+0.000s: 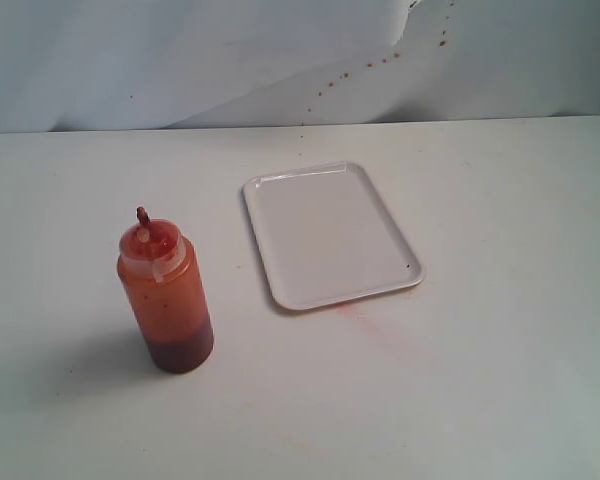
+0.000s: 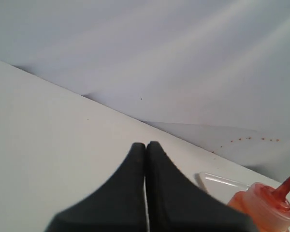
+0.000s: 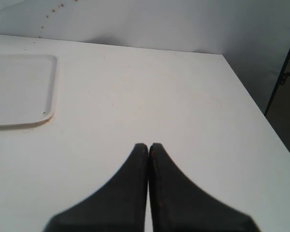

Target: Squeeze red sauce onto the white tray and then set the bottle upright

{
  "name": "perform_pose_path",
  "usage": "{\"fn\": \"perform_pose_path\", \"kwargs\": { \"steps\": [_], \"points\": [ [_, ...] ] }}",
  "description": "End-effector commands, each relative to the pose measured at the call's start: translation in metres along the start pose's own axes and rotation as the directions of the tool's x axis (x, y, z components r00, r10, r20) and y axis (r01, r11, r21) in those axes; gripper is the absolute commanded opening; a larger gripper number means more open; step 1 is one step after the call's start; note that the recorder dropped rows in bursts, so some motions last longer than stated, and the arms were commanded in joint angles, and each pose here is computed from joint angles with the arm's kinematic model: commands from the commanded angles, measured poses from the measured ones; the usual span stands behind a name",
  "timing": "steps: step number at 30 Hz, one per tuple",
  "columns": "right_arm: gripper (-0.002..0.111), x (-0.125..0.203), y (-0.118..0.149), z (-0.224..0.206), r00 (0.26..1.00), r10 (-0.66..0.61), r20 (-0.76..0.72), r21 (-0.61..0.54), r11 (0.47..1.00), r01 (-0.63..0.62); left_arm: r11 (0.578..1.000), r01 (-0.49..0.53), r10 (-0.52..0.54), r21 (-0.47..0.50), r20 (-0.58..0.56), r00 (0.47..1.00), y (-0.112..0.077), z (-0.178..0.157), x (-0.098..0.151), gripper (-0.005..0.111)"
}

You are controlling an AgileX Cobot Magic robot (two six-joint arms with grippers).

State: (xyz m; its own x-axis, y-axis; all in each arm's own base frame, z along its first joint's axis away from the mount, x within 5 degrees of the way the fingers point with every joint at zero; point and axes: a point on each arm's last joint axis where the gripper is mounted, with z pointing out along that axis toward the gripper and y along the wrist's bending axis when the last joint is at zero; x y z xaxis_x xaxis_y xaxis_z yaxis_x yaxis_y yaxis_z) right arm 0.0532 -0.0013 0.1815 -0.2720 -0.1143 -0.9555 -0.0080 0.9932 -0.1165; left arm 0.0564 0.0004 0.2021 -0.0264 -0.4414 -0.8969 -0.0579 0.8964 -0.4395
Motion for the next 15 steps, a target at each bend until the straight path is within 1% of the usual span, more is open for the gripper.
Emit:
{"fn": "perform_pose_path", "kwargs": {
  "steps": [1, 4, 5, 6, 7, 8, 10, 12, 13, 15],
  "points": [
    [0.000, 0.000, 0.000, 0.000, 1.000, -0.004, 0.007, 0.008, 1.000, 0.004, 0.995, 0.100, -0.100, 0.019, 0.013, 0.995, -0.001, 0.000, 0.000, 0.000],
    [0.000, 0.000, 0.000, 0.000, 1.000, -0.004, 0.007, 0.008, 1.000, 0.004, 0.994, 0.110, -0.110, 0.021, 0.012, 0.994, -0.001, 0.000, 0.000, 0.000],
    [0.000, 0.000, 0.000, 0.000, 1.000, -0.004, 0.007, 0.008, 1.000, 0.004, 0.991, 0.128, -0.129, 0.024, 0.012, 0.992, -0.001, 0.000, 0.000, 0.000],
    [0.000, 0.000, 0.000, 0.000, 1.000, -0.004, 0.007, 0.008, 1.000, 0.004, 0.985, 0.169, -0.169, 0.029, 0.006, 0.986, -0.002, 0.000, 0.000, 0.000],
    [0.000, 0.000, 0.000, 0.000, 1.000, -0.004, 0.007, 0.008, 1.000, 0.004, 0.971, 0.237, -0.237, 0.038, -0.002, 0.972, -0.003, 0.000, 0.000, 0.000],
    [0.000, 0.000, 0.000, 0.000, 1.000, -0.004, 0.007, 0.008, 1.000, 0.004, 0.959, 0.280, -0.280, 0.044, -0.005, 0.960, -0.003, 0.000, 0.000, 0.000],
    [0.000, 0.000, 0.000, 0.000, 1.000, -0.004, 0.007, 0.008, 1.000, 0.004, 0.956, 0.289, -0.291, 0.048, 0.024, 0.957, -0.003, 0.000, -0.002, 0.000],
    [0.000, 0.000, 0.000, 0.000, 1.000, -0.004, 0.007, 0.008, 1.000, 0.004, 0.956, 0.286, -0.292, 0.061, 0.148, 0.945, -0.001, -0.001, -0.013, 0.000],
    [0.000, 0.000, 0.000, 0.000, 1.000, -0.004, 0.007, 0.008, 1.000, 0.004, 0.964, 0.259, -0.267, 0.067, 0.246, 0.932, 0.001, -0.003, -0.022, 0.000],
    [0.000, 0.000, 0.000, 0.000, 1.000, -0.004, 0.007, 0.008, 1.000, 0.004, 0.980, 0.186, -0.199, 0.071, 0.368, 0.908, 0.001, -0.007, -0.033, 0.000]
  ]
}}
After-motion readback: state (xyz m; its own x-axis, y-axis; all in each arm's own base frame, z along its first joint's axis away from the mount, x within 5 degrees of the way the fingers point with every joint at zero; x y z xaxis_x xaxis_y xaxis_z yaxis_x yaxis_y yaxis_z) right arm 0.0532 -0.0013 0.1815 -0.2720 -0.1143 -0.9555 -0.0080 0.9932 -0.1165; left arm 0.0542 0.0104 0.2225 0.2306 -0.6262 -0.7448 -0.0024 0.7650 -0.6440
